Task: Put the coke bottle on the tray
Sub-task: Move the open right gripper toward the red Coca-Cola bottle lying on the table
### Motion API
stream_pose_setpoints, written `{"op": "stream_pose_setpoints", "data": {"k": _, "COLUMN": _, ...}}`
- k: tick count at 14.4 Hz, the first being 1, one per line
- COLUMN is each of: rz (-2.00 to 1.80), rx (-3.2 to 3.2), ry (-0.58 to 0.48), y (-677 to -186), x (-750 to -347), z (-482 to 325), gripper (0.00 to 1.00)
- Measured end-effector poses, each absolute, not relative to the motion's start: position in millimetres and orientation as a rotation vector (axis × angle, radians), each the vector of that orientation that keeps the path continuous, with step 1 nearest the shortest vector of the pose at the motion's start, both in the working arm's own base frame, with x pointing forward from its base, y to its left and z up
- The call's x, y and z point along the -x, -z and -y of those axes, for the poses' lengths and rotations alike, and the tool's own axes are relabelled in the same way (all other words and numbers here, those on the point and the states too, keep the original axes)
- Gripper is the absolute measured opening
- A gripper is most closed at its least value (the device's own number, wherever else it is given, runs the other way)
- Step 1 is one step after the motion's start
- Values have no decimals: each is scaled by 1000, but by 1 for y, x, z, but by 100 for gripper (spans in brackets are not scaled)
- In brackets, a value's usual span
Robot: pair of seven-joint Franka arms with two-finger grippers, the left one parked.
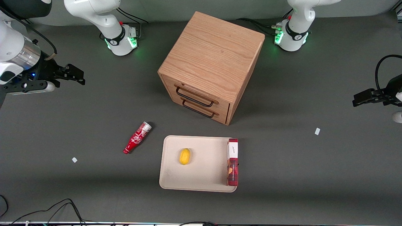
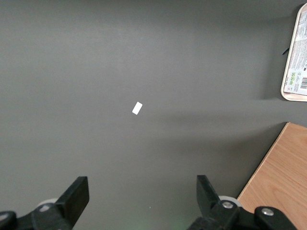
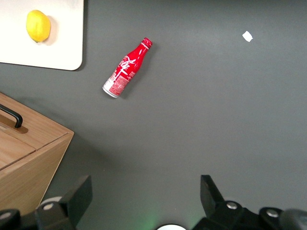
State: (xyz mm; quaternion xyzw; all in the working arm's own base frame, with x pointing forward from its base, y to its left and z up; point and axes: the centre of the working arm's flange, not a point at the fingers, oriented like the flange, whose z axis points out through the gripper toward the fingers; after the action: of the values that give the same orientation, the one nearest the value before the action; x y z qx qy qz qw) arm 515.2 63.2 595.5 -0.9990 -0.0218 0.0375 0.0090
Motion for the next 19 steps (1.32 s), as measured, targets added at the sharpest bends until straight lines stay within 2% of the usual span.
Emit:
{"op": "stream_pose_setpoints", "data": {"k": 6, "rz": 43, "rx": 3125, "ry": -123, "y": -594, "x": -525, "z": -66, "gripper": 100}}
{"op": "stream_pose_setpoints", "data": {"k": 12, "rz": -169, "rx": 3144, "ry": -270, "y": -537, "x": -550, "z": -74, "gripper": 100}}
{"op": "stream_pose_setpoints", "data": {"k": 16, "rz": -445, "rx": 3106, "ry": -219, "y": -469, "x": -573, "z": -89, "gripper": 100}}
{"op": "stream_pose_setpoints", "data": {"k": 19, "rz": -643, "rx": 3066, "ry": -132, "y": -420, "x": -575, "z": -112, "gripper": 100}}
